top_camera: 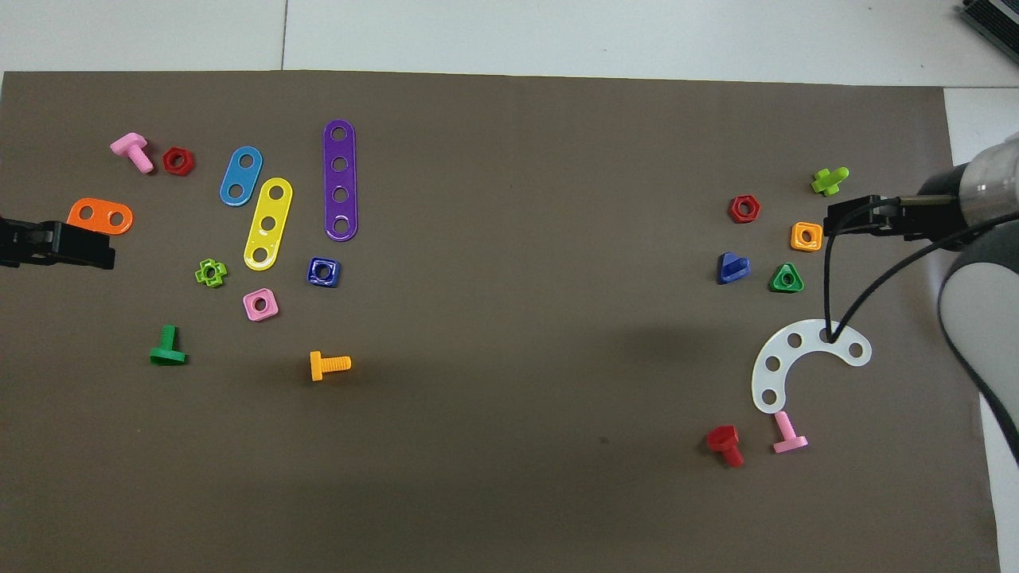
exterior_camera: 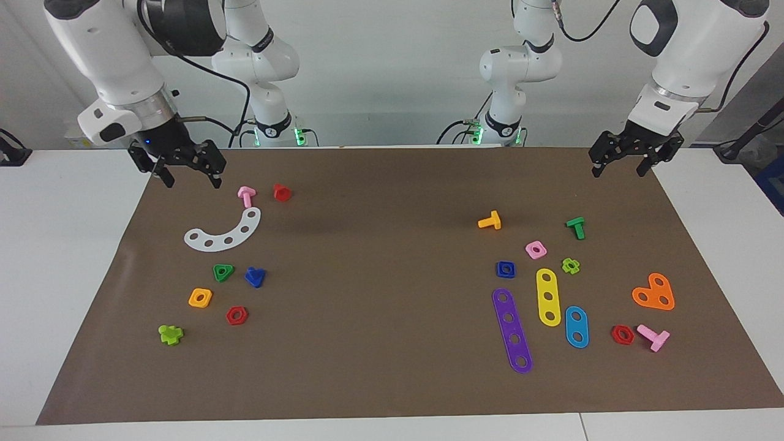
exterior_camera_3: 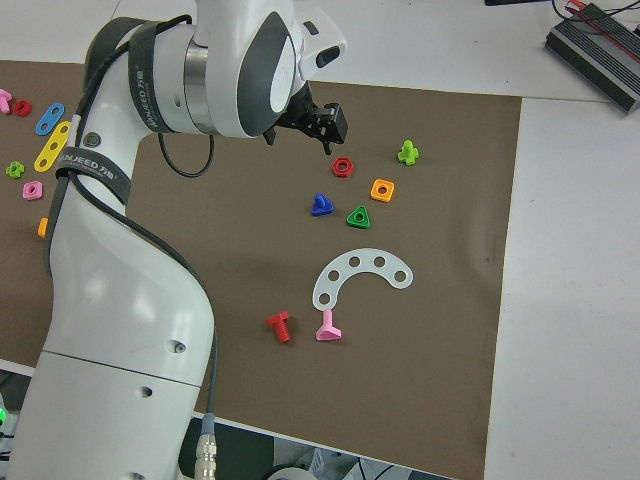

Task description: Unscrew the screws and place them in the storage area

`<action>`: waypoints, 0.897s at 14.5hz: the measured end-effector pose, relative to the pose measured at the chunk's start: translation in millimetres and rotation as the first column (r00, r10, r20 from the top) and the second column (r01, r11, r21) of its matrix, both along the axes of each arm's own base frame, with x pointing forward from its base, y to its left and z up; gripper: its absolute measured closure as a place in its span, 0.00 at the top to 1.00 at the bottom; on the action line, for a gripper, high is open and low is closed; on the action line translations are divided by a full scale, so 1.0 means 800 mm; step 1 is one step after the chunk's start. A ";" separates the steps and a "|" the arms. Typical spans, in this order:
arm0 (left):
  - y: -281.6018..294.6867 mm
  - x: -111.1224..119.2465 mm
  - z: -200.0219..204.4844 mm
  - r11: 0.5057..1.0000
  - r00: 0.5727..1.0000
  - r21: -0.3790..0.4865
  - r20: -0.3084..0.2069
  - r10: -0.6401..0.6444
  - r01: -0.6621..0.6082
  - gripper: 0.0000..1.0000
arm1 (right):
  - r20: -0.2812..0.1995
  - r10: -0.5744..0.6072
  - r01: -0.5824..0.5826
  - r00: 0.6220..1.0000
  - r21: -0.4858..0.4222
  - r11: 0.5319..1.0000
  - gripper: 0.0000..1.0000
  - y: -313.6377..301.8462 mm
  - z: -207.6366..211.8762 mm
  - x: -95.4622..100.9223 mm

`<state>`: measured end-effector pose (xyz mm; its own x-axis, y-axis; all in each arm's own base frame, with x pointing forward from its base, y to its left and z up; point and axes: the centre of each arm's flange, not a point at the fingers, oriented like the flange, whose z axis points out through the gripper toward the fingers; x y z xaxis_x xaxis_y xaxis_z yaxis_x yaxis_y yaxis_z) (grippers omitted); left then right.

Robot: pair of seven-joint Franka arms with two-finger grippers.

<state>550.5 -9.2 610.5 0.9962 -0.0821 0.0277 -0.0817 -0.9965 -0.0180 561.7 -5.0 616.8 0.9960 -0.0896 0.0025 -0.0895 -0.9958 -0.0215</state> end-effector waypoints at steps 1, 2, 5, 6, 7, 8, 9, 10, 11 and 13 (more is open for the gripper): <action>0.000 0.000 0.000 1.000 1.000 0.000 0.000 0.000 0.000 1.00 | -0.003 -0.007 0.007 1.000 -0.002 1.000 1.00 -0.005 0.004 -0.001; 0.000 0.000 0.000 1.000 1.000 0.000 0.000 0.000 0.000 1.00 | -0.006 -0.013 0.013 1.000 -0.002 1.000 1.00 -0.010 0.002 -0.002; 0.000 0.000 0.000 1.000 1.000 0.000 0.000 0.000 0.000 1.00 | -0.029 -0.019 0.019 0.999 -0.003 1.000 1.00 -0.015 -0.016 -0.002; 0.000 0.000 0.000 1.000 1.000 0.000 0.000 0.000 0.000 1.00 | -0.035 -0.016 0.015 0.999 -0.003 1.000 1.00 -0.015 -0.019 -0.002; 0.000 0.000 0.000 1.000 1.000 0.000 0.000 0.000 0.000 1.00 | -0.037 -0.010 0.010 0.999 -0.003 1.000 1.00 -0.015 -0.020 -0.003; 0.000 0.000 0.000 1.000 1.000 0.000 0.000 0.000 0.000 1.00 | -0.037 -0.006 0.006 0.999 -0.003 1.000 1.00 -0.015 -0.020 -0.003; 0.000 0.000 0.000 1.000 1.000 0.000 0.000 -0.002 0.002 1.00 | -0.036 -0.005 0.005 0.999 -0.003 1.000 1.00 -0.015 -0.020 -0.003; 0.000 0.000 0.000 1.000 1.000 0.000 0.000 -0.005 0.005 1.00 | -0.035 -0.005 0.004 0.999 -0.003 1.000 1.00 -0.015 -0.019 -0.004; 0.000 0.000 0.000 1.000 1.000 0.000 0.000 -0.009 0.009 1.00 | -0.034 -0.004 0.004 0.999 -0.003 1.000 1.00 -0.015 -0.018 -0.004; 0.000 0.000 0.000 1.000 1.000 0.000 0.000 -0.015 0.015 1.00 | -0.033 -0.004 0.004 0.999 -0.003 1.000 1.00 -0.015 -0.017 -0.005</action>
<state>550.5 -9.1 610.5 0.9949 -0.0969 0.0275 -0.0964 -0.9952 -0.0185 557.8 -16.8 603.0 0.9951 -0.0938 -0.0299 -0.0943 -0.9954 -0.0154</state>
